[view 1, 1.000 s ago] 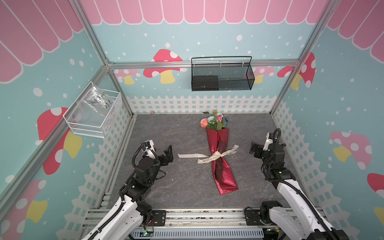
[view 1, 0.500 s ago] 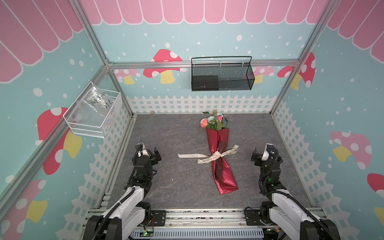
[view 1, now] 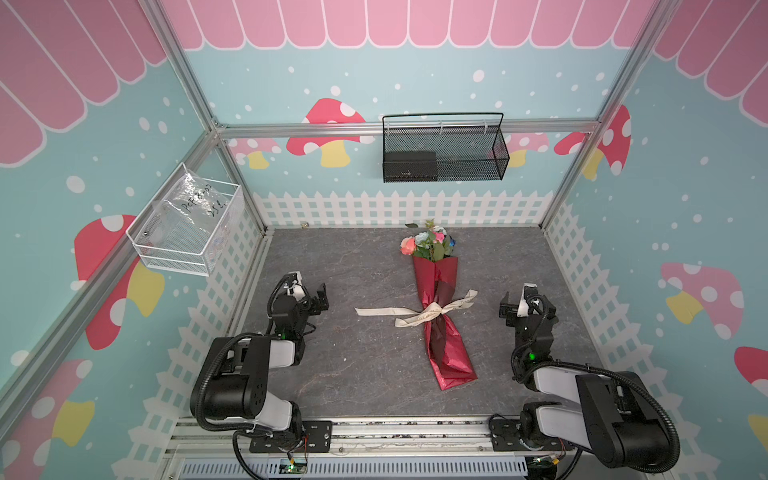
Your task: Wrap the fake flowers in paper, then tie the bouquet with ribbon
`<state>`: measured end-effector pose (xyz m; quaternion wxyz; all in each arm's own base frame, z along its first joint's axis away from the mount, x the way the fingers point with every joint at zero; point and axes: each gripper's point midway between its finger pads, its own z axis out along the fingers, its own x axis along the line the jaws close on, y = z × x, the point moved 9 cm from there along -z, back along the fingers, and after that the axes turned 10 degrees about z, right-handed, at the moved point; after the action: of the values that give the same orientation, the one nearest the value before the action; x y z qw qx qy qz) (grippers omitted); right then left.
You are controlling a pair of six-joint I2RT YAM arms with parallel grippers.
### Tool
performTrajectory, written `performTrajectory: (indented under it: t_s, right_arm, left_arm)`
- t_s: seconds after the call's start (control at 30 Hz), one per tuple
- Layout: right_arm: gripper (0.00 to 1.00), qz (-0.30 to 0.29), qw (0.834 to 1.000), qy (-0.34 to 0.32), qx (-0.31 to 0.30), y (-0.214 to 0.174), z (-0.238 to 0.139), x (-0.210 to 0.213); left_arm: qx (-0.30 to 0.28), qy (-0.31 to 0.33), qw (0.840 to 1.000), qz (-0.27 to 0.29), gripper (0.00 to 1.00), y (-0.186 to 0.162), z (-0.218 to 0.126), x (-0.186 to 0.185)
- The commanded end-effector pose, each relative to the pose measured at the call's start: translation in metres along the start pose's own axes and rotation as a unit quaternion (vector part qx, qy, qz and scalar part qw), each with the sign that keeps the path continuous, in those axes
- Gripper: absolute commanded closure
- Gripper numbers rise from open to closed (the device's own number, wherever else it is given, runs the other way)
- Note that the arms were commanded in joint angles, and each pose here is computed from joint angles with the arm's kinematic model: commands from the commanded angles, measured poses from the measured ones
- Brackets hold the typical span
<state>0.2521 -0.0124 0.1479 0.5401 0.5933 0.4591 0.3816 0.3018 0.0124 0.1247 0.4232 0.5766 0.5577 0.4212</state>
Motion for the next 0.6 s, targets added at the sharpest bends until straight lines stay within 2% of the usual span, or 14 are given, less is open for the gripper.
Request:
performTrajectory:
  t_s: [0.0, 0.07, 0.23, 0.33, 0.43, 0.5, 0.57]
  right_arm:
    - [0.0, -0.025, 0.999, 0.008, -0.036, 0.014, 0.007, 0.002]
    - [0.0, -0.035, 0.999, 0.008, -0.036, 0.014, 0.009, 0.003]
    - [0.0, -0.05, 0.997, 0.045, -0.025, 0.013, 0.015, 0.009]
    - [0.0, -0.069, 0.992, 0.1, -0.031, 0.012, 0.008, 0.016]
    - [0.0, -0.026, 0.989, 0.138, -0.041, 0.014, 0.0, 0.02]
    - [0.0, -0.016, 0.983, 0.168, -0.07, 0.015, -0.009, 0.022]
    - [0.0, -0.02, 0.985, 0.152, -0.082, 0.013, -0.01, 0.019]
  left_arm:
    - [-0.067, -0.022, 0.997, 0.011, 0.01, 0.017, 0.0, 0.001]
    - [-0.032, -0.034, 0.999, 0.018, 0.01, 0.016, 0.003, 0.0]
    - [-0.033, -0.053, 0.998, 0.03, 0.01, 0.017, 0.005, -0.005]
    - [-0.032, -0.054, 0.998, 0.031, 0.01, 0.017, 0.005, -0.006]
    - [-0.035, -0.053, 0.998, 0.031, 0.01, 0.016, 0.005, -0.006]
    - [-0.037, -0.053, 0.997, 0.031, 0.01, 0.017, 0.005, -0.006]
    - [-0.035, -0.052, 0.998, 0.031, 0.01, 0.017, 0.005, -0.006]
